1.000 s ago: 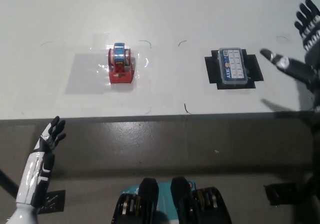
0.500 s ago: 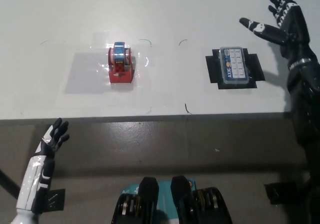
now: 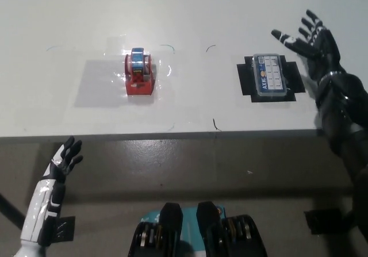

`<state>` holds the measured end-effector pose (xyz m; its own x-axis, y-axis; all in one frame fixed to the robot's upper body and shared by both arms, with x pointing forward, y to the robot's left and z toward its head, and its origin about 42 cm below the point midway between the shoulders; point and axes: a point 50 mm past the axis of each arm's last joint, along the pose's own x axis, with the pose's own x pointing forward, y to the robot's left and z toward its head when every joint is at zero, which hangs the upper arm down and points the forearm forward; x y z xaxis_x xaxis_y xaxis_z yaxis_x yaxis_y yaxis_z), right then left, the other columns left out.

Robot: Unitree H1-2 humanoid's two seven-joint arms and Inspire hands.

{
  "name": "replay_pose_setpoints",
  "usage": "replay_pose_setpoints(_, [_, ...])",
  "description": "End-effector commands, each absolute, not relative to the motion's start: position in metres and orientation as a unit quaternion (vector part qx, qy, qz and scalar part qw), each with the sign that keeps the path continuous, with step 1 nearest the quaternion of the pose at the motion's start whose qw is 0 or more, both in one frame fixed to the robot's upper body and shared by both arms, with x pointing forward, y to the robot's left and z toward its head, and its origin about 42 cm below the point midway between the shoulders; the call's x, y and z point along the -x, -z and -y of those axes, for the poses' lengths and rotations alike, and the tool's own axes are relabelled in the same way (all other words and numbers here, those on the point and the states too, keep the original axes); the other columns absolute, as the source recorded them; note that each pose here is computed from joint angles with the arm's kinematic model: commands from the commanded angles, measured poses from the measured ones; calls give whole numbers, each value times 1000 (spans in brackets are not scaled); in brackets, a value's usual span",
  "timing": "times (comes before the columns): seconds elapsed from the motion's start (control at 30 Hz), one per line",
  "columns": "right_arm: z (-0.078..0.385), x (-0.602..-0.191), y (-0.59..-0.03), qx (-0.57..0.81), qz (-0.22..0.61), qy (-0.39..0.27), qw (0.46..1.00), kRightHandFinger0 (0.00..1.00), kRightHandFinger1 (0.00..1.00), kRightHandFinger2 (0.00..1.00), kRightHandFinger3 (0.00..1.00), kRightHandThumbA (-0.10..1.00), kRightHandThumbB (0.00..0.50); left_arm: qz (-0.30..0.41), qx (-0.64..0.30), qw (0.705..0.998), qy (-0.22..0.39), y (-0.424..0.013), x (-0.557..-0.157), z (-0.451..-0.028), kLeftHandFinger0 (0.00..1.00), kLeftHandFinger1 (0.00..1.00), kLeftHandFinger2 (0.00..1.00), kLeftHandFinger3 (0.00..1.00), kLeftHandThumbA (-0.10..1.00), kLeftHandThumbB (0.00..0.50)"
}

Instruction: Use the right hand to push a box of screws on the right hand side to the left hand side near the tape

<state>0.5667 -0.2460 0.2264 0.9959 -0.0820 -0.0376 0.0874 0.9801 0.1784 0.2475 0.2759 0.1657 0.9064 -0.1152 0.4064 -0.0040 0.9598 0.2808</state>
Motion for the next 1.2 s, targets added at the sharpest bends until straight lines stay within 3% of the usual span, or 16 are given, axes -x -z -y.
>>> replay_pose_setpoints(0.0, [259, -577, -260, -103, 22, 66, 992, 1000, 1000, 1000, 1000, 1000, 172, 238, -138, 961, 37, -176, -245, -275, 1000, 1000, 1000, 1000, 1000, 49])
replay_pose_setpoints(0.17, [260, -571, -241, -100, 3, 70, 992, 1000, 1000, 1000, 1000, 1000, 181, 242, -136, 960, 37, -178, -247, -274, 1000, 1000, 1000, 1000, 1000, 41])
replay_pose_setpoints(0.5, [260, -561, -211, -107, -31, 72, 991, 1000, 1000, 1000, 1000, 1000, 167, 247, -137, 959, 36, -183, -247, -273, 1000, 1000, 1000, 1000, 1000, 71])
replay_pose_setpoints(0.87, [215, -556, -193, -103, -58, 39, 992, 1000, 1000, 1000, 1000, 1000, 151, 257, -133, 956, 39, -187, -247, -270, 1000, 1000, 1000, 1000, 1000, 61])
replay_pose_setpoints(1.07, [194, -554, -189, -101, -63, 18, 993, 1000, 1000, 1000, 1000, 1000, 216, 259, -133, 956, 37, -190, -249, -272, 1000, 1000, 1000, 1000, 1000, 74])
replay_pose_setpoints(1.17, [183, -553, -190, -105, -58, 5, 993, 1000, 1000, 1000, 1000, 1000, 219, 261, -132, 955, 40, -190, -250, -272, 1000, 1000, 1000, 1000, 1000, 69])
